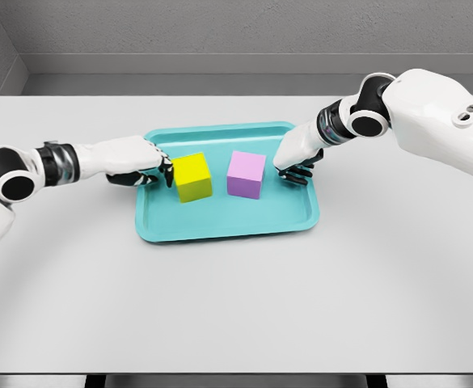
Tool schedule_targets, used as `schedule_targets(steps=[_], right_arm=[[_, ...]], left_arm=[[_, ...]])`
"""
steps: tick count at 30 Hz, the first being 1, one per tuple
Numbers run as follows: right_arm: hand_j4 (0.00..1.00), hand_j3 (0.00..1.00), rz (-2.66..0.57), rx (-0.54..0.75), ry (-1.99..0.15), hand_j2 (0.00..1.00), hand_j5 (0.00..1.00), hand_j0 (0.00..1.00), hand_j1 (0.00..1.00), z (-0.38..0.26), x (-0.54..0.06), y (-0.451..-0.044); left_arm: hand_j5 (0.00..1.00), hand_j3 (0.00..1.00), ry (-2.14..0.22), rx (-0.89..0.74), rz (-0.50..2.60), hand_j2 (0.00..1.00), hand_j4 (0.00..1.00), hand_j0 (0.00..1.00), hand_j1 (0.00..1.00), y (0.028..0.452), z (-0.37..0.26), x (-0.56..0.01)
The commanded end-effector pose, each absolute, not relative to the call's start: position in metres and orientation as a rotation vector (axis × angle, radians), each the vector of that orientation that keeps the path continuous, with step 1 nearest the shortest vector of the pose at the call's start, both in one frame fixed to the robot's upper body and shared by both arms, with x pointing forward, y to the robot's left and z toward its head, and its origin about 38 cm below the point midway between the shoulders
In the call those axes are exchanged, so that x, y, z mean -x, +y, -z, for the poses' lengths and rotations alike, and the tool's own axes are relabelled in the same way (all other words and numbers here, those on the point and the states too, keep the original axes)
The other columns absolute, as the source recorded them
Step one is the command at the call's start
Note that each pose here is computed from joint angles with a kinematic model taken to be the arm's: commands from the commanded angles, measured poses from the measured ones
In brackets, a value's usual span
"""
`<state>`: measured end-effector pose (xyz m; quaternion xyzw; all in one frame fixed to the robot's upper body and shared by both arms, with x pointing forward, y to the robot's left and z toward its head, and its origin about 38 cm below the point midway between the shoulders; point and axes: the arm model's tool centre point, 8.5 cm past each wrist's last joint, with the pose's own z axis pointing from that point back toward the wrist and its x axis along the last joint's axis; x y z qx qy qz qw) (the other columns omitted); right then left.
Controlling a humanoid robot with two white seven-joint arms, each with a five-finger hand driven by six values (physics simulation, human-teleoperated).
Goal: Push two cubes
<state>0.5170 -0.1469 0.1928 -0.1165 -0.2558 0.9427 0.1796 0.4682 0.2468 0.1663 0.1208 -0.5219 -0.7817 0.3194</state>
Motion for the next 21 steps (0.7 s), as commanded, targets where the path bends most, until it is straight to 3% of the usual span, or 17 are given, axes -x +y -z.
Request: schedule_targets(steps=[1,21], right_arm=[[0.12,0.12,-2.662,0.330,-0.725,0.12,0.12,0.12,0.12,-0.193,-0.517,-0.147],[0.12,0.12,-2.639,0.369,-0.658,0.12,0.12,0.12,0.12,-0.182,-0.526,-0.139]], left_arm=[[0.53,0.53,-1.368,-0.315,2.084,0.53,0.53,0.53,0.53,0.241,-0.163,-0.467],[0.54,0.54,-1.362,-0.317,2.057,0.54,0.54,0.54,0.54,0.242,-0.163,-0.476]])
